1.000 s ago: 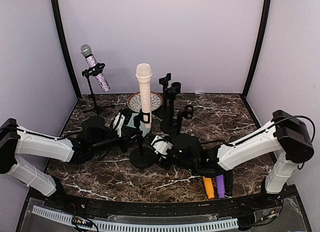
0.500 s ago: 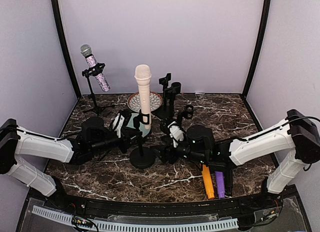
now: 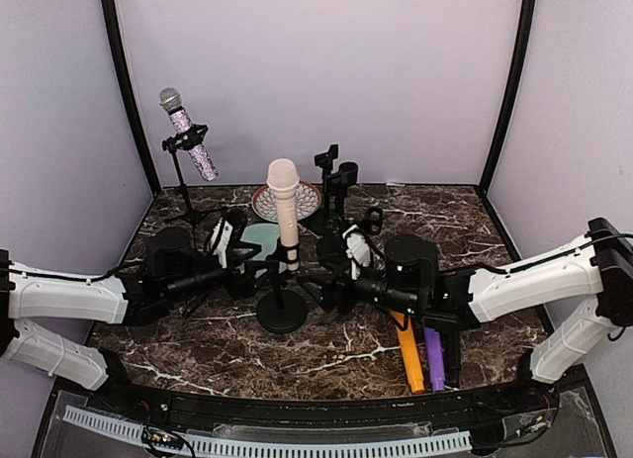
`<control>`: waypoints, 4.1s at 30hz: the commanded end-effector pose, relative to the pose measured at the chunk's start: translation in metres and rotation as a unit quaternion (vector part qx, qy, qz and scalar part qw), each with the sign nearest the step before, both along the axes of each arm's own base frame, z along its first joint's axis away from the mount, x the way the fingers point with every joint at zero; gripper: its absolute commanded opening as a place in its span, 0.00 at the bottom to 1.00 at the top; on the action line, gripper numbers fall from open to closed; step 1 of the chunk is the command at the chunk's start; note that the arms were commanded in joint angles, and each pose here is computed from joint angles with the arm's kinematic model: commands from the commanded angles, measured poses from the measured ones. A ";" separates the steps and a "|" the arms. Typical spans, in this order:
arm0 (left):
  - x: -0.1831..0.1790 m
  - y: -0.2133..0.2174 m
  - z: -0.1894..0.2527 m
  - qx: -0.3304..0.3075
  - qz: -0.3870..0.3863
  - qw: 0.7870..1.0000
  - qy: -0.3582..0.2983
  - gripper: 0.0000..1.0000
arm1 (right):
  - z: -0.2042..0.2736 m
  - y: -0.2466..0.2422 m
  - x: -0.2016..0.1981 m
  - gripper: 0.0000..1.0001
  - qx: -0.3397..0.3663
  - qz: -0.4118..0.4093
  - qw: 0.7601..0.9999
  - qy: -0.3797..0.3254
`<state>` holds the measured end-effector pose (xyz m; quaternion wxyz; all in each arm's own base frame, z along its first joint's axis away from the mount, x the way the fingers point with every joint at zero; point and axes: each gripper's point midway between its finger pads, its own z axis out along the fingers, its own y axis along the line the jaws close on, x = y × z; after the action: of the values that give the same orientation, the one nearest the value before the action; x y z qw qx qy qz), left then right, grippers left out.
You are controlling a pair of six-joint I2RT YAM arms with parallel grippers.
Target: Remove the microphone from the stand
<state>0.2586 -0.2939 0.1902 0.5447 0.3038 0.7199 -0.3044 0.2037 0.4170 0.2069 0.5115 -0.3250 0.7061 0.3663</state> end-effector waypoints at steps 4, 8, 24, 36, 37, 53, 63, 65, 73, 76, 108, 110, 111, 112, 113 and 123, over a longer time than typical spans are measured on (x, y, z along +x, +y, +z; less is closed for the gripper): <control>-0.011 0.014 0.015 -0.003 0.003 1.000 -0.005 0.75 | 0.048 -0.004 0.005 0.73 0.051 -0.001 0.998 -0.024; -0.019 0.015 0.029 -0.003 -0.024 1.000 0.002 0.76 | 0.069 -0.004 0.015 0.77 0.058 -0.002 0.998 -0.018; -0.024 0.032 0.069 0.051 -0.140 0.986 0.068 0.79 | 0.138 0.026 0.033 0.84 0.057 0.069 0.995 -0.050; -0.013 0.011 0.042 0.070 -0.188 0.977 0.069 0.78 | 0.157 0.043 0.047 0.85 0.064 0.063 0.993 -0.081; -0.013 0.011 0.041 0.072 -0.188 0.977 0.068 0.79 | 0.158 0.044 0.049 0.85 0.063 0.060 0.993 -0.083; 0.000 -0.011 0.009 0.149 -0.143 0.977 0.057 0.77 | 0.164 0.053 0.056 0.56 0.060 0.055 0.992 -0.098; 0.003 -0.017 0.011 0.129 -0.145 0.979 0.054 0.52 | 0.167 0.050 0.054 0.39 0.065 0.053 0.991 -0.105; 0.003 -0.018 0.010 0.126 -0.146 0.980 0.056 0.51 | 0.168 0.049 0.054 0.37 0.066 0.053 0.991 -0.106; 0.000 -0.019 0.003 0.129 -0.153 0.978 0.061 0.28 | 0.169 0.048 0.054 0.32 0.068 0.050 0.991 -0.106; -0.001 -0.018 0.000 0.133 -0.157 0.977 0.062 0.20 | 0.170 0.047 0.054 0.29 0.071 0.050 0.990 -0.107; -0.004 -0.016 -0.028 0.171 -0.164 0.969 0.071 0.00 | 0.215 0.006 0.081 0.00 0.122 -0.083 0.980 -0.135; -0.004 -0.016 -0.028 0.172 -0.164 0.969 0.071 0.00 | 0.216 0.004 0.084 0.00 0.123 -0.092 0.979 -0.134; -0.004 -0.016 -0.029 0.172 -0.164 0.969 0.071 0.00 | 0.217 0.004 0.084 0.00 0.123 -0.096 0.979 -0.133; -0.004 -0.017 -0.029 0.172 -0.165 0.969 0.070 0.00 | 0.217 0.003 0.086 0.00 0.123 -0.101 0.978 -0.132; -0.004 -0.017 -0.029 0.172 -0.164 0.969 0.071 0.00 | 0.217 0.002 0.088 0.00 0.123 -0.106 0.978 -0.131; -0.005 -0.017 -0.030 0.178 -0.164 0.968 0.069 0.00 | 0.223 -0.008 0.096 0.00 0.135 -0.143 0.973 -0.124</control>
<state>0.2666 -0.3192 0.1914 0.4246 0.4756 0.7138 -0.2897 0.2811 0.4461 0.3556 0.5948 -0.2753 0.6699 0.3487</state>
